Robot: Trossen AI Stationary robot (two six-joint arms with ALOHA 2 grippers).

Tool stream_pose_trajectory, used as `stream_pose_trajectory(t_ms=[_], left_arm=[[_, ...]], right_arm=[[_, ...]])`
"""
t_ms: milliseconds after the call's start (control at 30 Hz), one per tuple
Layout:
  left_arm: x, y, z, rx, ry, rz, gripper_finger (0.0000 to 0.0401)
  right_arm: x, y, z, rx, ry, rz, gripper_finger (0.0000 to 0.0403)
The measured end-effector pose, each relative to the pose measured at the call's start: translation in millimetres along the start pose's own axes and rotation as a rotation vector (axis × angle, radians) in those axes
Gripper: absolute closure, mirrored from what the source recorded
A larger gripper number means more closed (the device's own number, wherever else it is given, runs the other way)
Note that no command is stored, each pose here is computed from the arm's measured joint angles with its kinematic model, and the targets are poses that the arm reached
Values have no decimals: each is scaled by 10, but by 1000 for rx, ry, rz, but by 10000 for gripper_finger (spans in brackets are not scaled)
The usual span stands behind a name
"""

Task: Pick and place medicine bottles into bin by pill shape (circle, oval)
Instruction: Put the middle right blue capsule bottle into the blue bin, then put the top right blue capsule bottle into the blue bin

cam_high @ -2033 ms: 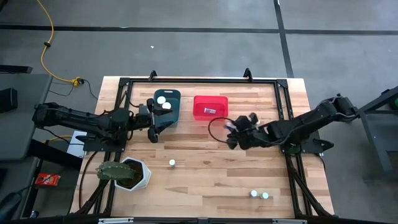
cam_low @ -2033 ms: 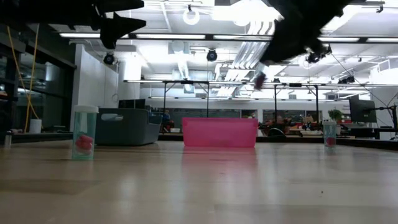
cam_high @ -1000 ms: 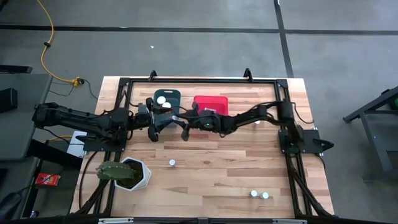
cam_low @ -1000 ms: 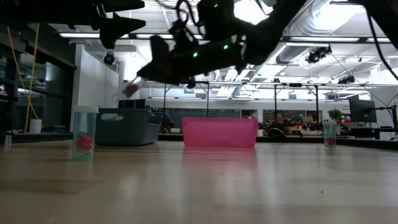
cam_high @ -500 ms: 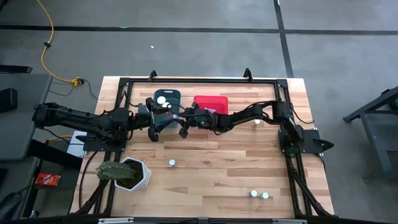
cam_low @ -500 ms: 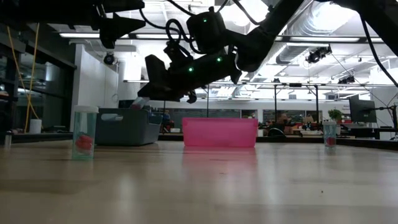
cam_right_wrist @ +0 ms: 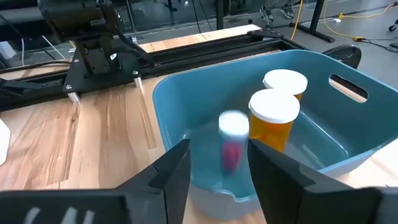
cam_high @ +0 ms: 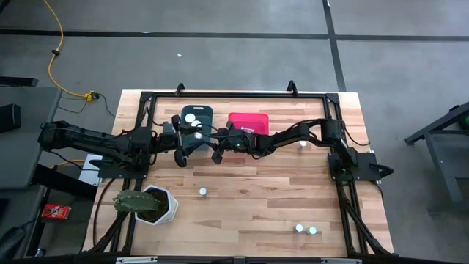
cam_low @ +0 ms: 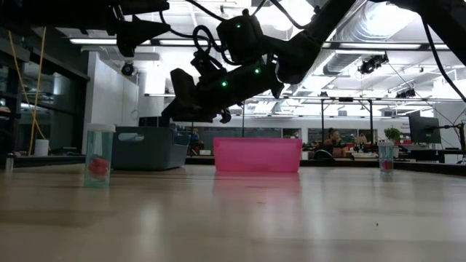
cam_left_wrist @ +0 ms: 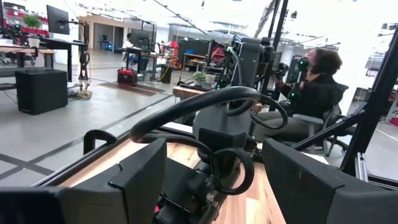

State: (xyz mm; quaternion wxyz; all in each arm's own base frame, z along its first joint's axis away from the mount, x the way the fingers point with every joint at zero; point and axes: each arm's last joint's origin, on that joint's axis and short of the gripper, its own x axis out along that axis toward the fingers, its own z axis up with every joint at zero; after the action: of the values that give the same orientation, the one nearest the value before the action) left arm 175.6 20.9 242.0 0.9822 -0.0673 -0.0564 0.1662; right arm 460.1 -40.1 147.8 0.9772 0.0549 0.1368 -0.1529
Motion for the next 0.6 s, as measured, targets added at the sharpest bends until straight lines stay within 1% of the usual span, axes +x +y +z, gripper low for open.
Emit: stream_pose_trajectory(t_ms=[133,233,300,367,467,533,600], left_arm=[[0,0,0,0,0,0,149],[0,1,-9,3,9,1,149],[0,3,-21,11,21,3,149],[0,4,-34,20,34,4,149],[0,6,-43,20,43,5,149],[-1,6,-48,22,48,6,149],[-1,6,-47,21,48,6,149]], right_arm=[[-28,-2,30,-29,22,-3,238],[-122,-11,127,-112,83,-11,234],[-201,-27,188,-164,133,-36,234],[-312,-29,172,-199,168,-60,233],[-567,-30,72,-210,168,-85,233],[-809,-41,-12,-191,132,-96,233],[-1072,-38,-67,-160,61,-96,233]])
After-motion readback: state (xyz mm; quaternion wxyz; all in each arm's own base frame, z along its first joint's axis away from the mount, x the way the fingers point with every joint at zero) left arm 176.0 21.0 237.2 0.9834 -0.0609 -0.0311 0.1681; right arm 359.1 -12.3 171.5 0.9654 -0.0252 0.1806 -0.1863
